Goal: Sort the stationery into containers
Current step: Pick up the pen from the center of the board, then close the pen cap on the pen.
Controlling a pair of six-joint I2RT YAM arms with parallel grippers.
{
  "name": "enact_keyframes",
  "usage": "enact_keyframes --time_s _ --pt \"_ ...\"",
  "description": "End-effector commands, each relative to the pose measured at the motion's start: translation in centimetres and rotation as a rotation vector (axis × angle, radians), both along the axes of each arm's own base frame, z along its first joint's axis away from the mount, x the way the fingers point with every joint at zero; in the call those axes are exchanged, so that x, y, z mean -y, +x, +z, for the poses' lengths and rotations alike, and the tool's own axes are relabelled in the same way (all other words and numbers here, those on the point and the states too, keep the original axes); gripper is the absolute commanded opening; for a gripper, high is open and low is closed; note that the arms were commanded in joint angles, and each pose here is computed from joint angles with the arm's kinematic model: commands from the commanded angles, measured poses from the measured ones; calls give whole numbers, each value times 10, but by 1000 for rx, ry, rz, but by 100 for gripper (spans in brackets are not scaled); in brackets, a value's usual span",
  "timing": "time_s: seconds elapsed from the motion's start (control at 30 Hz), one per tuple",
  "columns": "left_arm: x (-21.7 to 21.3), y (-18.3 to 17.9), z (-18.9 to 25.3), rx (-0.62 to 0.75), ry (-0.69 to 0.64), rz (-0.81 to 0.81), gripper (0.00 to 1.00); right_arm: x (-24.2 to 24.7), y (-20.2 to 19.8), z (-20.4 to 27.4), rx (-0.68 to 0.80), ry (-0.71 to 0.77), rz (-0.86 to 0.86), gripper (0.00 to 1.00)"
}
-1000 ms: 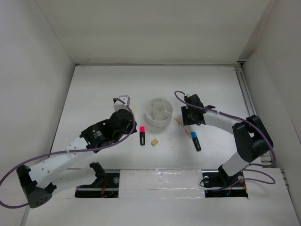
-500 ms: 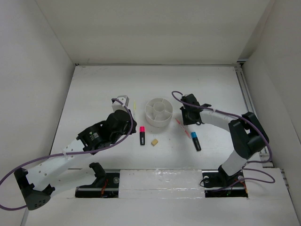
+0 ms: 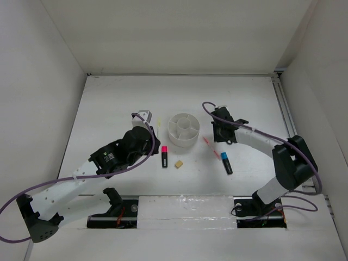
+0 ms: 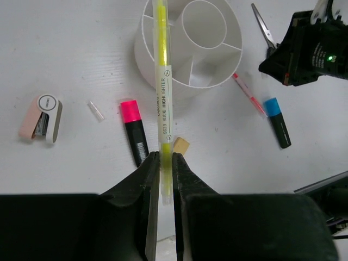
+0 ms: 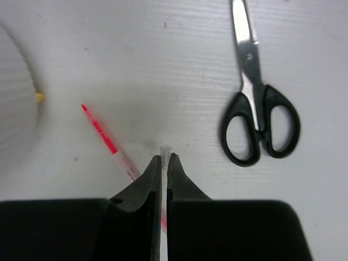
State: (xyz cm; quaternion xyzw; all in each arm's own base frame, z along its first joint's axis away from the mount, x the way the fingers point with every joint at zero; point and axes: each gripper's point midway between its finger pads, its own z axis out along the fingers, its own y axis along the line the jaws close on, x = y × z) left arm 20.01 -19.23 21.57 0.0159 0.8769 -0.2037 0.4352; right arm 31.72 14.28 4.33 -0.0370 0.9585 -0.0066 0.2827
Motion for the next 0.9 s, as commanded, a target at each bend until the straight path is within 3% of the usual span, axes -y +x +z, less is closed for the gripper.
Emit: enact_keyframes --time_s 0.0,0.13,0.4,0.6,0.87 --pt "13 -1 11 40 -46 -66 0 -5 24 80 212 87 -71 0" --pt "24 -6 15 42 -88 -124 0 -21 26 146 373 241 -42 0" --pt "63 -25 20 57 -229 -343 0 -75 -15 303 737 817 174 0" --pt "86 -47 41 142 -357 -530 0 -85 -32 340 817 1072 178 0" --pt "93 -58 50 179 -402 -617 0 -101 -40 336 798 1180 170 0"
